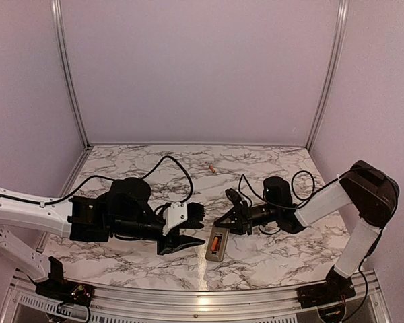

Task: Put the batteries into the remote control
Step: Load the battery into the battery compartment, then pass from the right arm to the left, then pick up the battery at the center of the board.

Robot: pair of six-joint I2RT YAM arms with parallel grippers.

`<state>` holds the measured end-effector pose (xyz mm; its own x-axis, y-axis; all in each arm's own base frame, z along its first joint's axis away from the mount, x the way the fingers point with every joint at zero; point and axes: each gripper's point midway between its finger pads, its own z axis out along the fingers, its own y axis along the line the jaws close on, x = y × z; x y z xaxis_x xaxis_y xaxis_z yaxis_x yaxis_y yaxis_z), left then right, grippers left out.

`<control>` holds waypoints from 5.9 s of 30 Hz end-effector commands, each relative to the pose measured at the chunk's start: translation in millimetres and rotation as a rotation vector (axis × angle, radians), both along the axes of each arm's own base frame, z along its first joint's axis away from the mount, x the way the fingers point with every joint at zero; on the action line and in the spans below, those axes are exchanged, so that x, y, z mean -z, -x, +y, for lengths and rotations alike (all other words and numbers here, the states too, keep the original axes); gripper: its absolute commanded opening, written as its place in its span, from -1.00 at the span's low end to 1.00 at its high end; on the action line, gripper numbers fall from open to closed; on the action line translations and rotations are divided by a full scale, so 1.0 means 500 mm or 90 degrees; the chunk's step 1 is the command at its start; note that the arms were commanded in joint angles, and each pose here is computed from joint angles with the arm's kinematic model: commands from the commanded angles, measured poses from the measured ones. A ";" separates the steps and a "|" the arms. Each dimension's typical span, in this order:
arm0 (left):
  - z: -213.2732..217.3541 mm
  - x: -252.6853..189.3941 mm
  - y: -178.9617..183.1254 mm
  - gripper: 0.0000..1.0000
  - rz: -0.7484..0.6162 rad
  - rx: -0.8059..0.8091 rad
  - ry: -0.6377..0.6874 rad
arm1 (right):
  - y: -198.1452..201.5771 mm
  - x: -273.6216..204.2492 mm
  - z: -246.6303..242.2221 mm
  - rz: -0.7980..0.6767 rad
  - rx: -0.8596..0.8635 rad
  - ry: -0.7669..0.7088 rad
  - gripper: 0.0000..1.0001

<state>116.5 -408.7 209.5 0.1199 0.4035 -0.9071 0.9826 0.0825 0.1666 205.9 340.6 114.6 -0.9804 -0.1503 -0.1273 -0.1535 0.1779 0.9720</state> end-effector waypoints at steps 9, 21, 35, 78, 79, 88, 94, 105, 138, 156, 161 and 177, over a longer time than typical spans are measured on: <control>-0.038 0.088 0.039 -0.46 -0.121 0.133 -0.127 | 0.030 -0.035 0.031 -0.027 -0.081 -0.013 -1.00; -0.055 0.127 0.039 -0.50 -0.133 0.161 -0.163 | 0.047 -0.039 0.043 -0.028 -0.101 -0.015 -1.00; -0.073 0.147 0.032 -0.49 -0.136 0.161 -0.186 | 0.053 -0.039 0.044 -0.027 -0.104 -0.015 -1.00; -0.023 0.235 -0.033 -0.83 -0.059 0.077 -0.298 | 0.063 -0.080 0.051 -0.062 -0.112 -0.038 -1.00; -0.032 0.215 -0.034 -0.78 -0.058 0.071 -0.276 | 0.060 -0.076 0.052 -0.063 -0.107 -0.033 -1.00; -0.051 -0.026 -0.046 -0.07 -0.085 -0.025 -0.040 | 0.012 -0.063 0.040 -0.097 -0.053 -0.008 -1.00; 0.002 -0.092 -0.114 0.80 0.049 -0.242 0.089 | -0.027 -0.092 0.035 -0.155 -0.011 -0.010 -1.00; -0.018 0.030 -0.125 0.58 0.285 -0.349 0.046 | -0.065 -0.163 0.041 -0.238 0.037 -0.024 -1.00; -0.038 0.124 -0.155 -0.33 0.458 -0.357 0.035 | -0.048 -0.209 0.058 -0.273 0.001 -0.067 -1.00; 0.015 0.090 -0.189 -0.65 0.539 -0.366 0.136 | -0.223 -0.209 -0.019 -0.365 0.121 0.067 0.35; 0.052 0.090 -0.215 -0.66 0.545 -0.398 0.156 | -0.345 -0.137 -0.051 -0.456 0.161 0.297 0.29; 0.133 0.064 -0.247 -0.66 0.517 -0.445 0.193 | -0.587 0.092 -0.038 -0.477 0.156 0.572 0.05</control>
